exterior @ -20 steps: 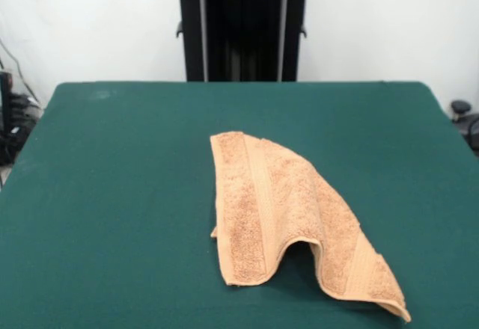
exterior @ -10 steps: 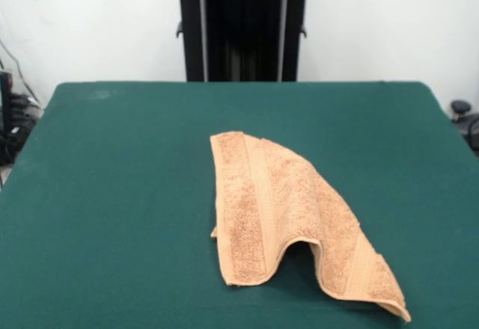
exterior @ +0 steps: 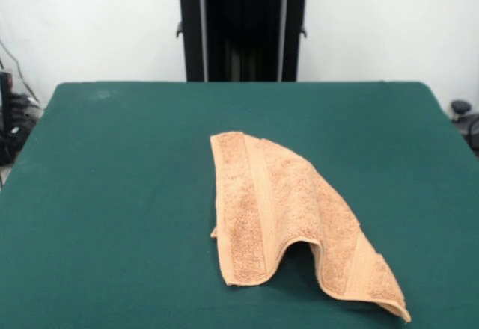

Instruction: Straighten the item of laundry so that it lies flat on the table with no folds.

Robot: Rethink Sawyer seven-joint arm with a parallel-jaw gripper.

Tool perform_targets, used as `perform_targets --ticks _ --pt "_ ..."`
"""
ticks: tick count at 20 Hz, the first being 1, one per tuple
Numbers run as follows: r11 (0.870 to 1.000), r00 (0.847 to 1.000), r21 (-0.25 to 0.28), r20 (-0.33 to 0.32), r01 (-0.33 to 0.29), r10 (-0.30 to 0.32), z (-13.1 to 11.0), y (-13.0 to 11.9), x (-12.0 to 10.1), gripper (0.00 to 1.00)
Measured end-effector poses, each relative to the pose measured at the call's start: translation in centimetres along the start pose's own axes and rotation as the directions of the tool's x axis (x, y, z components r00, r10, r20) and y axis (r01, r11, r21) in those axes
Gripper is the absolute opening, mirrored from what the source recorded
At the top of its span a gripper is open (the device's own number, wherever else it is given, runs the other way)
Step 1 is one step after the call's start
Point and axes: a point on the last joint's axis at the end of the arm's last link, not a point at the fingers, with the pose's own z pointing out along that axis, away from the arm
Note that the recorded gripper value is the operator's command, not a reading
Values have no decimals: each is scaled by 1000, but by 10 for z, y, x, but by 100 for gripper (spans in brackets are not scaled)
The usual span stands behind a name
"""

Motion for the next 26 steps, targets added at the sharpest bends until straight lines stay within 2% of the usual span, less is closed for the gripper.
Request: perform_targets --ticks 1,2,23,24,26 --pt "1000 1000 0 0 0 0 0 0 0 100" --pt "1000 1000 0 0 1 -1 0 0 0 0" --pt "1000 1000 -4 1 11 -11 0 4 -1 0" --pt "1000 1000 -5 1 11 -11 0 4 -1 100" --pt "1000 1000 -5 1 11 -11 0 4 -1 100"
